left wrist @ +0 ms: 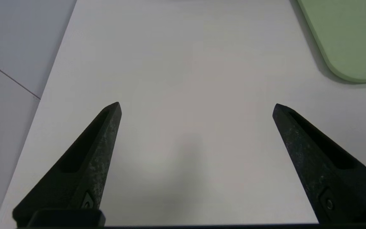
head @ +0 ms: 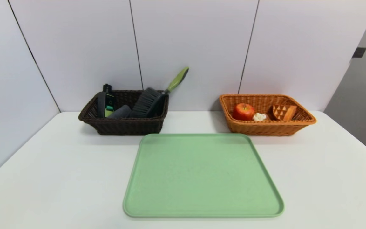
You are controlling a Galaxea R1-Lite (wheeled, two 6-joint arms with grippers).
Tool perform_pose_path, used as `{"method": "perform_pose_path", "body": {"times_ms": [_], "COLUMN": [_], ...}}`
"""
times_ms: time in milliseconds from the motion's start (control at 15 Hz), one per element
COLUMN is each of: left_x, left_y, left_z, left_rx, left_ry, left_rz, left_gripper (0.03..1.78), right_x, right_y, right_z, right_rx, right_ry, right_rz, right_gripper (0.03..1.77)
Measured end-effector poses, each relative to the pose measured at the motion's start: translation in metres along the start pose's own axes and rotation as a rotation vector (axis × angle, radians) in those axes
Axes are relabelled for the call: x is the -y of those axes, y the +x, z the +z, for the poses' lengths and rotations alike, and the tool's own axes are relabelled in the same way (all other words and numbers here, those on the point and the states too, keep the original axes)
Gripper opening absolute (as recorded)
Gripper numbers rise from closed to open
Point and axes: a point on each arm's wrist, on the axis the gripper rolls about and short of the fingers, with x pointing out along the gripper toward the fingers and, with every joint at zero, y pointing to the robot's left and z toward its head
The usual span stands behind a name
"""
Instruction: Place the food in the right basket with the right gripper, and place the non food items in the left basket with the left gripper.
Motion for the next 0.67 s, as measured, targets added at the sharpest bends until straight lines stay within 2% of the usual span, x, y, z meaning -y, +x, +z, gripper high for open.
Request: {"method": "perform_pose_path", "body": {"times_ms": [267,467,667], "left_x": [0.003,0.003,0.004], "left_y": [-0.014,-0.017,-0.017], "left_z": [-0.020,-0.023,-0.027], "left_rx": [-0.023,0.001,0.001], "left_ry": [0.017,0.018,0.018], "left_rz": [-0.026,-0.025,-0.043], "left_gripper": [1.69,1.69,1.69], "right_x": [0.002,-0.004,-0.009], "right_y": [-0.006,-0.010,-0.009], "right_z": [-0.027,-0.033,-0.046], "right_rx": [0.028,0.070,0.075], "right_ry": [0.008,0.031,0.043], "right_rz": [-0.032,-0.079,-0.061], "right_gripper": [1.69,1.69,1.69]}}
